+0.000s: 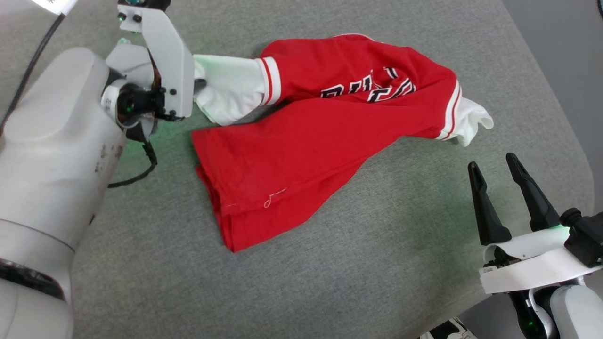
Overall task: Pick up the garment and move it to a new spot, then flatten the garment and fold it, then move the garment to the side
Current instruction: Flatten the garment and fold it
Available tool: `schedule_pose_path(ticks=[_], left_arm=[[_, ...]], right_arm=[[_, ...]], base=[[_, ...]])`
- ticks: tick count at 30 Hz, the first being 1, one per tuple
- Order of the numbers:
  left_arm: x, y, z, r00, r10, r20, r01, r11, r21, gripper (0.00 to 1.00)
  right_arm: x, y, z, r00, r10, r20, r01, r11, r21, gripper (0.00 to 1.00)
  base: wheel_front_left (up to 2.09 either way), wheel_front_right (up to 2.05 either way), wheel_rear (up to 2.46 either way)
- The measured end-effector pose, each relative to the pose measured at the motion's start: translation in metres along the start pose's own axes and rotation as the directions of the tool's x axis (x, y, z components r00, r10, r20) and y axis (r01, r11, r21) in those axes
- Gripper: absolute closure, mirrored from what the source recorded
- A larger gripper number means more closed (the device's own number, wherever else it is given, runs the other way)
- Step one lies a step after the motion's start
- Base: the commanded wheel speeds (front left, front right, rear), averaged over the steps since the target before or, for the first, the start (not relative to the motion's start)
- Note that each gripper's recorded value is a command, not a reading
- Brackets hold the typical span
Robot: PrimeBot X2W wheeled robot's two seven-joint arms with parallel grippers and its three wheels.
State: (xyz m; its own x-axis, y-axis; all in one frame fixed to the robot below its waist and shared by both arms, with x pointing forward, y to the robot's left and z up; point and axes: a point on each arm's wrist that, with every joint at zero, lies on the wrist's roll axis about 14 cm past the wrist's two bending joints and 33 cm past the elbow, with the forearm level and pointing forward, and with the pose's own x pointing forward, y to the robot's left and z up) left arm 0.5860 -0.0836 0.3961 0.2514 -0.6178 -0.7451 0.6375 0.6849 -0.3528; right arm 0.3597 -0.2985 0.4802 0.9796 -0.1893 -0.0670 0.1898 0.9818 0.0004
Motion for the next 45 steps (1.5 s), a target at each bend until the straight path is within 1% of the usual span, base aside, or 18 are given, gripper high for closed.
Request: schedule_pose_path(ticks=[6, 9, 10, 16, 21, 23, 25, 27, 29, 32, 33, 34, 35, 37, 39, 41, 42, 45], left_arm=[[-0.01, 0.015, 0.0, 0.999, 0.016, 0.036, -0.014, 0.999, -0.035, 1.0], [-0.03, 0.042, -0.002, 0.995, 0.081, 0.061, -0.077, 0.995, -0.065, 1.0], [-0.048, 0.061, -0.004, 0.989, 0.129, 0.072, -0.122, 0.988, -0.092, 1.0], [-0.114, 0.115, -0.012, 0.954, 0.282, 0.106, -0.261, 0.95, -0.173, 1.0], [-0.175, 0.157, -0.035, 0.898, 0.435, 0.063, -0.416, 0.887, -0.202, 1.0], [-0.19, 0.163, -0.043, 0.884, 0.465, 0.055, -0.444, 0.87, -0.215, 1.0], [-0.198, 0.164, -0.05, 0.874, 0.482, 0.059, -0.46, 0.861, -0.217, 1.0], [-0.2, 0.165, -0.063, 0.869, 0.492, 0.046, -0.473, 0.855, -0.215, 1.0], [-0.201, 0.168, -0.077, 0.856, 0.517, 0.03, -0.503, 0.844, -0.184, 1.0], [-0.202, 0.17, -0.08, 0.847, 0.528, 0.061, -0.508, 0.838, -0.197, 1.0], [-0.2, 0.169, -0.08, 0.847, 0.526, 0.077, -0.503, 0.84, -0.202, 0.81], [-0.197, 0.167, -0.079, 0.847, 0.522, 0.097, -0.496, 0.844, -0.206, 0.26], [-0.195, 0.165, -0.078, 0.848, 0.518, 0.116, -0.488, 0.846, -0.215, 0.0], [-0.195, 0.162, -0.076, 0.84, 0.517, 0.163, -0.48, 0.849, -0.222, 0.0], [-0.201, 0.164, -0.074, 0.82, 0.532, 0.212, -0.492, 0.844, -0.214, 0.0], [-0.208, 0.164, -0.075, 0.793, 0.545, 0.273, -0.51, 0.838, -0.194, 0.0], [-0.212, 0.164, -0.074, 0.776, 0.546, 0.316, -0.507, 0.838, -0.201, 0.0], [-0.221, 0.157, -0.071, 0.721, 0.529, 0.447, -0.492, 0.846, -0.207, 0.0]], right_arm=[[0.008, 0.011, -0.004, 0.999, 0.038, -0.004, -0.038, 0.999, 0.0, 0.0], [0.013, 0.019, -0.005, 0.998, 0.068, -0.002, -0.068, 0.998, -0.002, 0.0], [0.016, 0.025, -0.004, 0.996, 0.094, 0.002, -0.094, 0.996, -0.001, 0.0], [0.024, 0.048, -0.002, 0.983, 0.181, 0.02, -0.181, 0.984, -0.002, 0.0], [0.029, 0.065, 0.003, 0.97, 0.24, 0.04, -0.241, 0.971, 0.004, 0.0], [0.028, 0.07, 0.005, 0.965, 0.257, 0.046, -0.258, 0.966, 0.007, 0.0], [0.028, 0.075, 0.007, 0.961, 0.272, 0.056, -0.273, 0.962, 0.008, 0.0], [0.029, 0.08, 0.009, 0.956, 0.287, 0.06, -0.288, 0.958, 0.009, 0.0], [0.028, 0.083, 0.009, 0.952, 0.3, 0.06, -0.301, 0.954, 0.009, 0.0], [0.027, 0.081, 0.011, 0.952, 0.301, 0.061, -0.302, 0.953, 0.003, 0.0], [0.028, 0.079, 0.011, 0.952, 0.3, 0.061, -0.3, 0.954, -0.003, 0.0], [0.028, 0.077, 0.011, 0.953, 0.298, 0.06, -0.298, 0.954, -0.006, 0.0], [0.028, 0.075, 0.012, 0.953, 0.296, 0.059, -0.296, 0.955, -0.01, 0.0], [0.029, 0.075, 0.012, 0.953, 0.3, 0.054, -0.299, 0.954, -0.017, 0.0], [0.029, 0.076, 0.013, 0.951, 0.307, 0.047, -0.306, 0.952, -0.02, 0.0], [0.03, 0.076, 0.013, 0.948, 0.316, 0.032, -0.315, 0.949, -0.029, 0.0], [0.031, 0.076, 0.013, 0.947, 0.321, 0.023, -0.32, 0.947, -0.035, 0.0], [0.033, 0.077, 0.011, 0.94, 0.34, -0.011, -0.34, 0.939, -0.054, 0.0]], base=[[0.0, 0.0, 0.0], [0.0, 0.0, 0.0], [0.0, 0.0, 0.0], [0.0, 0.0, 0.0], [0.0, 0.0, 0.0], [0.0, 0.0, 0.0], [0.0, 0.0, 0.0], [0.0, 0.0, 0.0], [0.0, 0.0, 0.0], [0.0, 0.0, 0.0], [0.0, 0.0, 0.0], [0.0, 0.0, 0.0], [0.0, 0.0, 0.0], [0.0, 0.0, 0.0], [0.0, 0.0, 0.0], [0.0, 0.0, 0.0], [0.0, 0.0, 0.0], [0.0, 0.0, 0.0]])
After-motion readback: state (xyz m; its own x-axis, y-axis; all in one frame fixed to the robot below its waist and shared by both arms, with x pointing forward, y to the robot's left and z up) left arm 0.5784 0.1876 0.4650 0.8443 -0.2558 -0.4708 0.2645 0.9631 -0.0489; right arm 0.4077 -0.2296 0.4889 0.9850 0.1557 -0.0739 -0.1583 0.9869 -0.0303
